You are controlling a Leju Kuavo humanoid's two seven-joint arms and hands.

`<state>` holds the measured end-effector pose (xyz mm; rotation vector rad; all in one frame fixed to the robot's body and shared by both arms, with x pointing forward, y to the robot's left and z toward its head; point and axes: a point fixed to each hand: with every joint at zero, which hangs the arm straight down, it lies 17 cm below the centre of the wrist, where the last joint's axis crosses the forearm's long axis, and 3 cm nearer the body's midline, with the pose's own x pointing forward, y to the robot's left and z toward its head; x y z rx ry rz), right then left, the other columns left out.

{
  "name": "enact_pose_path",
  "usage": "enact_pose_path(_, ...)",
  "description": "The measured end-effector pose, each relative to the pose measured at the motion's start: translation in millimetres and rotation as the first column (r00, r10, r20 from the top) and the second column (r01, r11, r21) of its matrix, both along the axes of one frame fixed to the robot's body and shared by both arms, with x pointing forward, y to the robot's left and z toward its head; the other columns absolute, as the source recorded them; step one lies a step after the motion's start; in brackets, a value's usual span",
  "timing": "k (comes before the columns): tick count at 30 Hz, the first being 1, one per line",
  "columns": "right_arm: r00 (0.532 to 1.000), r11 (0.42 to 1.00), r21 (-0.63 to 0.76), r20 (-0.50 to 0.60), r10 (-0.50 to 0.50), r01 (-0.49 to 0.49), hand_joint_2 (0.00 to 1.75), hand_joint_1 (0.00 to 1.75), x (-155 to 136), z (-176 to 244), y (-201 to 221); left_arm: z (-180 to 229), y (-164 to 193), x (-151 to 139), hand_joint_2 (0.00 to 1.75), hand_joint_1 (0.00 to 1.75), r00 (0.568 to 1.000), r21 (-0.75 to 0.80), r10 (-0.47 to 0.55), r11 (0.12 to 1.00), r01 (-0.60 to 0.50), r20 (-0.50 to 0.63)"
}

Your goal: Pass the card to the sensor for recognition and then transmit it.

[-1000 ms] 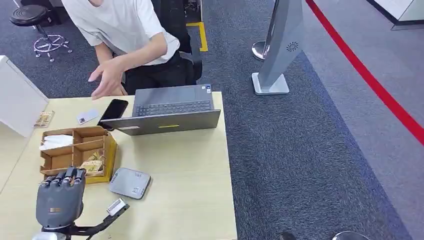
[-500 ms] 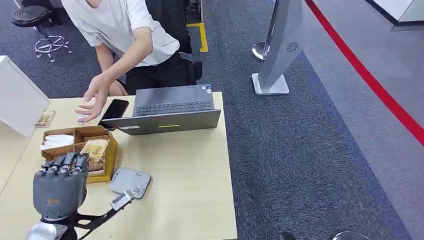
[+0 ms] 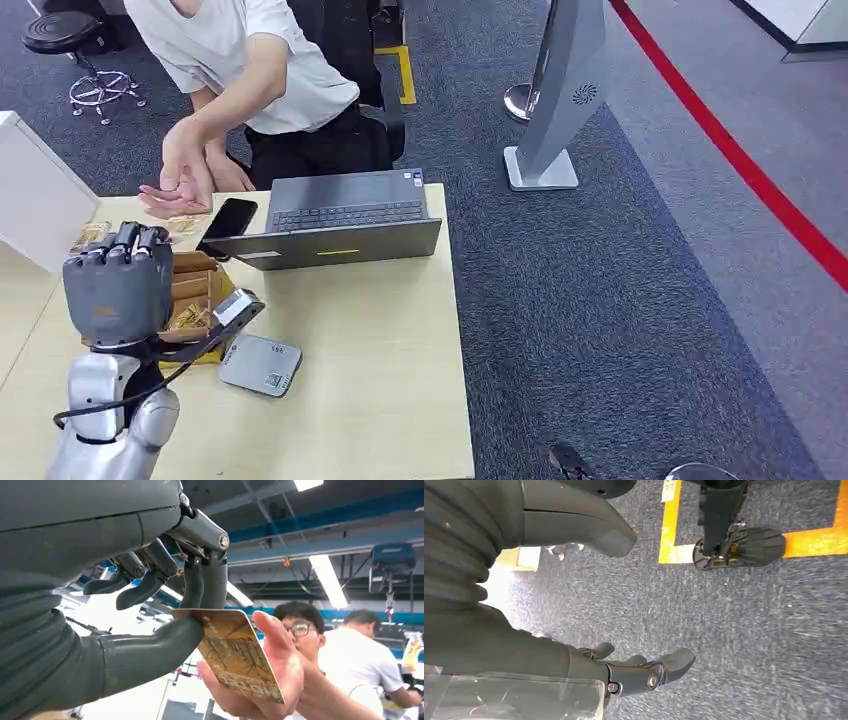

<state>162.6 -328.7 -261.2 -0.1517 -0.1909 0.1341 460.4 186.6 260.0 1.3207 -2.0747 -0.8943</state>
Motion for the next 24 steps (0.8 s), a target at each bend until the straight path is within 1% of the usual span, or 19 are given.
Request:
enact_pose_path(3,1.000,1.000,-0.001,0.004,0.019,-0.019,1.75,0.00,9,2,3,-5,0,17,1.75,1.75,1.000,0.007,0.021,1.000,-0.021,-0.022)
enact_pose_path(8,0.999,0.999,-0.001,0.005,0.041,-0.041,1.75,0.00,16,4,9,-15,7,36,1.75,1.75,0.996,0.000,0.052,0.999,-0.052,-0.067)
enact_pose_path(11,0.999,0.999,-0.002,0.003,0.051,-0.051,1.75,0.00,17,5,10,-23,10,42,1.75,1.75,0.994,-0.001,0.062,0.998,-0.063,-0.095)
enact_pose_path(17,0.998,0.998,-0.004,0.001,0.062,-0.062,1.75,0.00,17,5,10,-34,14,46,1.75,1.75,0.989,0.005,0.075,0.997,-0.075,-0.128)
enact_pose_path(18,0.998,0.998,-0.004,0.001,0.064,-0.064,1.75,0.00,17,5,10,-36,14,47,1.75,0.00,0.988,0.005,0.076,0.997,-0.076,-0.132)
enact_pose_path(24,0.998,0.998,-0.003,0.002,0.065,-0.065,1.75,0.00,18,5,11,-39,15,48,1.75,0.00,0.986,0.004,0.076,0.997,-0.076,-0.146)
